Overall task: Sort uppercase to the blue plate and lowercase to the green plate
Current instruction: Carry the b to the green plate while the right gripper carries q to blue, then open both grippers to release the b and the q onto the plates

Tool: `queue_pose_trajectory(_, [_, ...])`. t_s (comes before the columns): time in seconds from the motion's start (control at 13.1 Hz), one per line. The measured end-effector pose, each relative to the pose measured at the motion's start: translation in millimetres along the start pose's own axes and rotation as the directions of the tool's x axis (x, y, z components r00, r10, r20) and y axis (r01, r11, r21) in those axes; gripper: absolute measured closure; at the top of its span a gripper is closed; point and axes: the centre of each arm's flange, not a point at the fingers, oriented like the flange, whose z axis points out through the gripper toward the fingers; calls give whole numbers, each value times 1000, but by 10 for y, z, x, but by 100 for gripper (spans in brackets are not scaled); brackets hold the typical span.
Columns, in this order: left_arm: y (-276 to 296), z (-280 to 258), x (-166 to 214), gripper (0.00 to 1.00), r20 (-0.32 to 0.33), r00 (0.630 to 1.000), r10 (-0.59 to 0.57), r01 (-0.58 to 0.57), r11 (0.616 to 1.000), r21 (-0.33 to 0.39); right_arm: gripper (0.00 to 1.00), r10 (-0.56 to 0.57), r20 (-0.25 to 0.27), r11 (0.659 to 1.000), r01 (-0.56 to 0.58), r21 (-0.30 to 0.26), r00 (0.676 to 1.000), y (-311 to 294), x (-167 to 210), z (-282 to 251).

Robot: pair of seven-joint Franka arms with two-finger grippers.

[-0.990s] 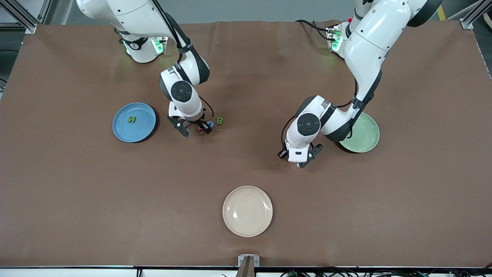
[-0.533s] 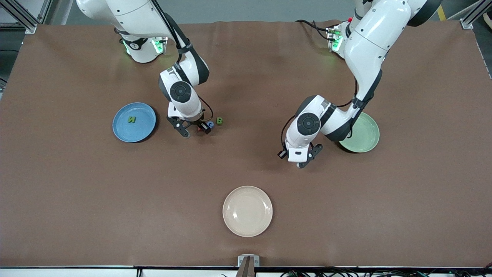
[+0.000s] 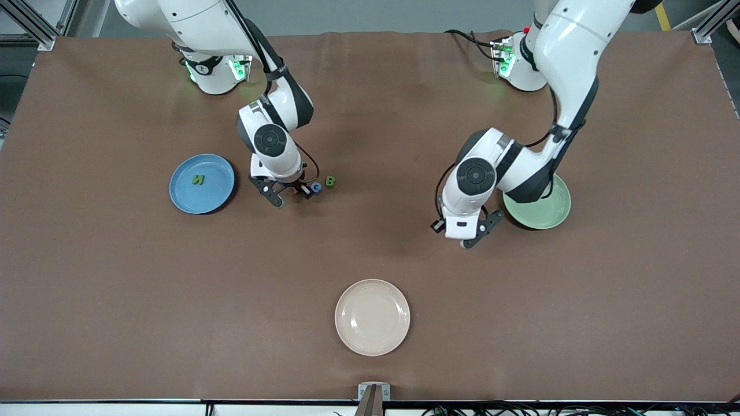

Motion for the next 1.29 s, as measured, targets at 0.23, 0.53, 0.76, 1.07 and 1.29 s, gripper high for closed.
queue_pose_trajectory(0.23, [-495, -46, 210, 72, 24, 990, 138, -139, 990, 28, 61, -58, 57, 996, 61, -57, 997, 137, 462, -337])
queue_pose_trajectory(0.53, [-1245, -17, 638, 72, 94, 934, 344, -347, 938, 8, 61, -138, 123, 980, 153, -129, 983, 586, 1123, -563])
queue_pose_trajectory(0.76, [-1740, 52, 882, 72, 113, 876, 470, -469, 883, -32, 61, -145, 156, 965, 174, -195, 977, 888, 1455, -499])
queue_pose_trajectory(1.07, [-2270, 366, 1126, 72, 45, 779, 626, -626, 780, -9, 61, -207, 206, 932, 257, -255, 956, 1157, 1593, -353])
queue_pose_trajectory(1.29, [-2475, 601, 1123, 72, 14, 712, 702, -702, 711, 37, 61, -209, 216, 925, 264, -274, 954, 1320, 1728, -283])
